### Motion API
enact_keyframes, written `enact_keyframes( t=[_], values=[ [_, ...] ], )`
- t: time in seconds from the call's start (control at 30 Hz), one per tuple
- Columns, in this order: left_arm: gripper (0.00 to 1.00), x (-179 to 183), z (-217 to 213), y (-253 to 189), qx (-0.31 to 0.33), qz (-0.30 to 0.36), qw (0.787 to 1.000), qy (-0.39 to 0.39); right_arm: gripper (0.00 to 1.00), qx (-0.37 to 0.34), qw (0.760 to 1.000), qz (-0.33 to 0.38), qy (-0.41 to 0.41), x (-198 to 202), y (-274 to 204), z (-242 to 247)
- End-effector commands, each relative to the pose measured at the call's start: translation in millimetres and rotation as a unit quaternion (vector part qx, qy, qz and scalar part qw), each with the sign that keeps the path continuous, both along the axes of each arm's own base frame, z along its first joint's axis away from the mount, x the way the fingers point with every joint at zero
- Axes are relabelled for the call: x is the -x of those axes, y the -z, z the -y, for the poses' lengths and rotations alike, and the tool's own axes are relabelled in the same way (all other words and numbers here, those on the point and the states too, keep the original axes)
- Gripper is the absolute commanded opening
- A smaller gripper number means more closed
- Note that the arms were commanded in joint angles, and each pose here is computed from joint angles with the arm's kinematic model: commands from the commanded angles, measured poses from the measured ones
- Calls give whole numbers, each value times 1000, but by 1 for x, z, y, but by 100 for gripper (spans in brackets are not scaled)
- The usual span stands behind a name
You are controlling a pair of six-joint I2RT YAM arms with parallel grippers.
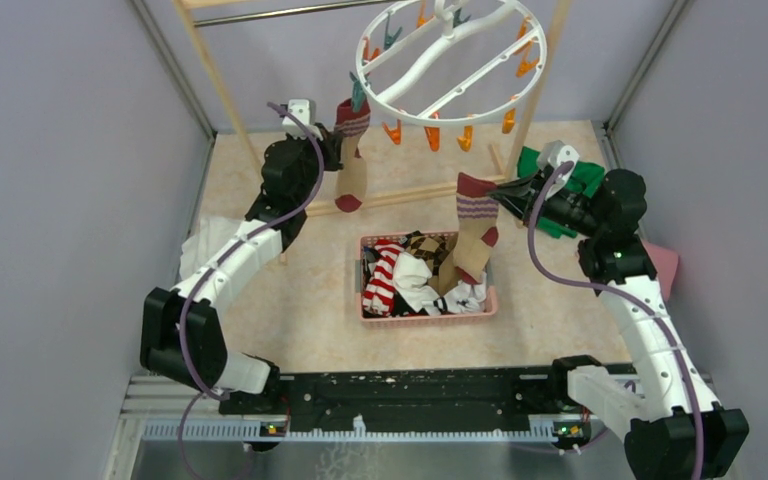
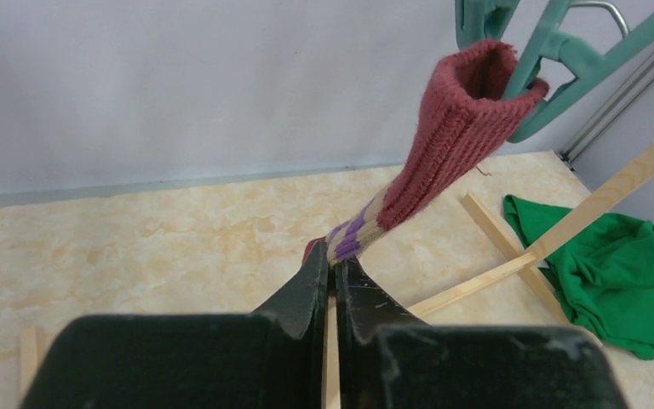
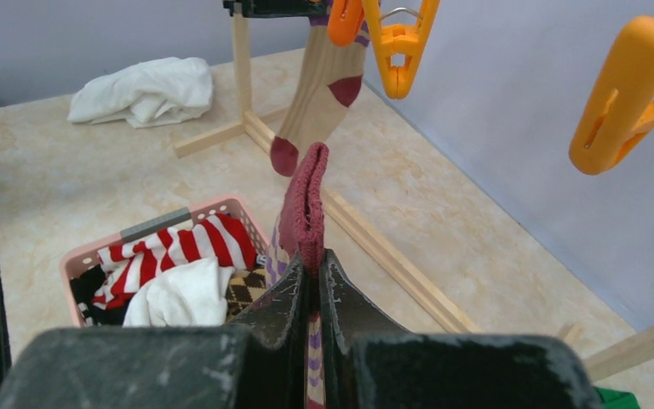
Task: Clip the socks to the hanger
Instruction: Open the clamp at the hanger.
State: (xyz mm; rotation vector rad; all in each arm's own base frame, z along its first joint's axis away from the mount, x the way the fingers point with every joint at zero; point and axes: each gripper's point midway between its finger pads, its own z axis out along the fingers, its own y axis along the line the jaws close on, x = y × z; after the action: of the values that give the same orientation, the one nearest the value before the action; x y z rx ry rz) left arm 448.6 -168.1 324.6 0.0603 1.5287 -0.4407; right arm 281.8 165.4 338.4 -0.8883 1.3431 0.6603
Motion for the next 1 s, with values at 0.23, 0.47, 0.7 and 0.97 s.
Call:
enact_keyframes(
  t=[0.23,0.47,0.7,0.97],
  values=[
    [25,8,8,-16,43,21,998,47,0,-18,999,13,-48,10,-11,-10],
    [41,30,-3,-21,85,-2,996,31,0,-17,998,12,-53,11,-9,-12],
    [61,85,10,-42,138,-10,984,112,0,-12,998,15,-55,7,-4,-16],
    [72,143,71,-93,216,-8,935,281,0,-12,999,12,-52,5,1,-20]
  ],
)
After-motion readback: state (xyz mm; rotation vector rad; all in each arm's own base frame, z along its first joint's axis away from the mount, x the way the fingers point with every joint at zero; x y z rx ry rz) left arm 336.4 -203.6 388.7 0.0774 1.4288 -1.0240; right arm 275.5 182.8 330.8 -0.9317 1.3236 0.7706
